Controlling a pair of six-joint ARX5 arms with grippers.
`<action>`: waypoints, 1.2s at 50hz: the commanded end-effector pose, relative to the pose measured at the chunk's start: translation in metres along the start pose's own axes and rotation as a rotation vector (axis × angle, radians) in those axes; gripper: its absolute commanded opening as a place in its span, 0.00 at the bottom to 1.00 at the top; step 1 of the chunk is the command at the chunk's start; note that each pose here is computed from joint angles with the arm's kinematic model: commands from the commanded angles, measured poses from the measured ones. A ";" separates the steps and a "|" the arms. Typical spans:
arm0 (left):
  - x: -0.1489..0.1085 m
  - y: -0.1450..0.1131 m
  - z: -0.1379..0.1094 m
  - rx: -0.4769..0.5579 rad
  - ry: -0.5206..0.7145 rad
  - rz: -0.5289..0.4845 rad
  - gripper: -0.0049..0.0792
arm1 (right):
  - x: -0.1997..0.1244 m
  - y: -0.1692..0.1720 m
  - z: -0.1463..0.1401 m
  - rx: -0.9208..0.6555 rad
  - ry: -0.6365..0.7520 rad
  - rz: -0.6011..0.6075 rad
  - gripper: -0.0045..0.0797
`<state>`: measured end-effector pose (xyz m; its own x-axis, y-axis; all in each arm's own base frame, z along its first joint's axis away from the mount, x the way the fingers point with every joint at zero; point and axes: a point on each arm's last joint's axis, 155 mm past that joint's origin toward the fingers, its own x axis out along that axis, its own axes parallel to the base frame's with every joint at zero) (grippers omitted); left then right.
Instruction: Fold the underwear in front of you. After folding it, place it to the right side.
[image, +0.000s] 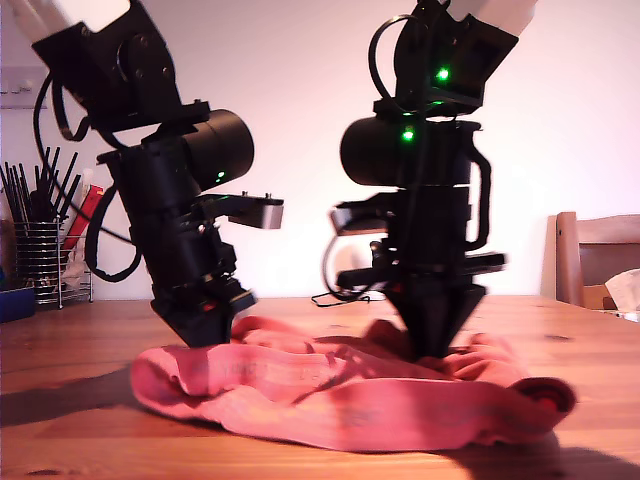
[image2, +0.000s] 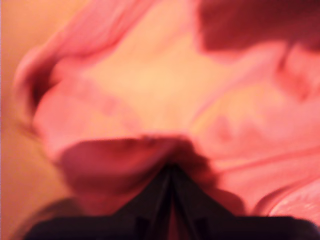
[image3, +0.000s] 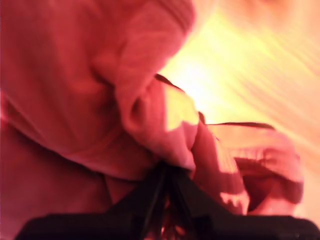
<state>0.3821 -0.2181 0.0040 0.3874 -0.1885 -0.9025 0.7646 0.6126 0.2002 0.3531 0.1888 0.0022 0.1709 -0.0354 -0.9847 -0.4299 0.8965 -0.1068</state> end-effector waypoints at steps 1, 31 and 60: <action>0.021 -0.005 -0.021 0.029 0.055 -0.012 0.04 | 0.029 -0.005 -0.045 0.021 0.165 -0.028 0.04; 0.016 0.024 0.037 0.278 -0.162 0.122 0.04 | -0.011 0.074 -0.043 0.042 0.079 0.058 0.14; -0.067 -0.014 0.046 -0.359 -0.065 -0.250 0.04 | -0.008 0.053 -0.021 0.065 0.048 0.233 0.13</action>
<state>0.3787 -0.2430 0.0679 0.2814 -0.3563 -0.8910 0.6592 0.7465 -0.0903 0.3168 0.2253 0.0051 0.0514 0.1322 -0.9899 -0.3917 0.9144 0.1018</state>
